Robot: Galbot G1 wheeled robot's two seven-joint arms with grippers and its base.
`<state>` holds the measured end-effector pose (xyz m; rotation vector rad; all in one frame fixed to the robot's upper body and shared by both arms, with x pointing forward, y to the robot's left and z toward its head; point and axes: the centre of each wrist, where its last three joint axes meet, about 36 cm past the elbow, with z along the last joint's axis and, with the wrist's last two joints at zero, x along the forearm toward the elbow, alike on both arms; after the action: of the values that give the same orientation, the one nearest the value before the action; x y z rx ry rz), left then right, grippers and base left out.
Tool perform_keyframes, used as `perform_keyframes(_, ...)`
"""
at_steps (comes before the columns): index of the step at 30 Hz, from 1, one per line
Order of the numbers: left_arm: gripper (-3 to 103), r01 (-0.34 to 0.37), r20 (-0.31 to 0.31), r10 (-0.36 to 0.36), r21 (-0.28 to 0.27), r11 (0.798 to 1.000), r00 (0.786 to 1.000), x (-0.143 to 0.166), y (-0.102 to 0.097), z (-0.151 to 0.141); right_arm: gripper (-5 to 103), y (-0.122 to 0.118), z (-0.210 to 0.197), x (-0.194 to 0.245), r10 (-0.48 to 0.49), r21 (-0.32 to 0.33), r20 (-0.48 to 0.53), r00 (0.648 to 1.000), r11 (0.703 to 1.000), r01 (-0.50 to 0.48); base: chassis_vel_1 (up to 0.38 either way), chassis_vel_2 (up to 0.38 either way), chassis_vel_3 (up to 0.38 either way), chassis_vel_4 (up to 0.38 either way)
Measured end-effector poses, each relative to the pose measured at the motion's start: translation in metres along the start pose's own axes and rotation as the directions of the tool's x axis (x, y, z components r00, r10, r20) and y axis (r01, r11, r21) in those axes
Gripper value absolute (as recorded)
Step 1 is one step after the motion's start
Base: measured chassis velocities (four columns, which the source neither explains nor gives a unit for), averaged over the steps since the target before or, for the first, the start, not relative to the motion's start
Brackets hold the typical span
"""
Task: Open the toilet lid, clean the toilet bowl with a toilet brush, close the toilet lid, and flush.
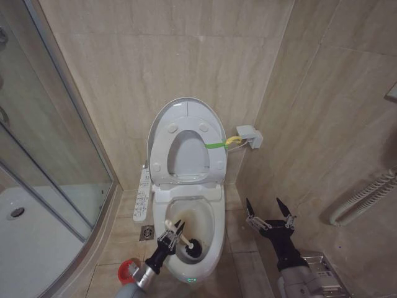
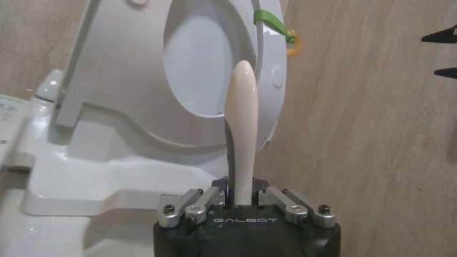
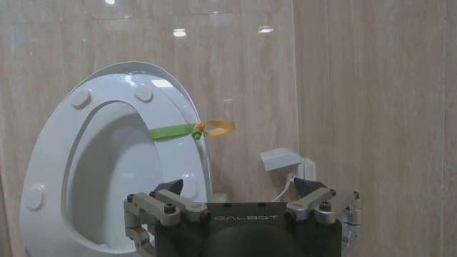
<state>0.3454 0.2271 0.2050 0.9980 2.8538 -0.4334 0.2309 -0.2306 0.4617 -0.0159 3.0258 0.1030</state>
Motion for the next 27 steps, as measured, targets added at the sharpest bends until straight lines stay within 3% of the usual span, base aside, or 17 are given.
perform_keyframes(14,20,0.064,0.066,-0.065,0.023,0.998,0.996,0.005,-0.012,-0.009,100,0.0,0.0,0.0,0.0,0.0,0.0,1.0,1.0,0.0,0.0,0.0,0.0,0.0)
perform_keyframes(27,20,0.078,0.053,-0.079,0.008,0.997,0.995,0.024,-0.015,-0.004,100,0.0,0.0,0.0,0.0,0.0,0.0,1.0,1.0,0.0,0.0,0.0,0.0,0.0)
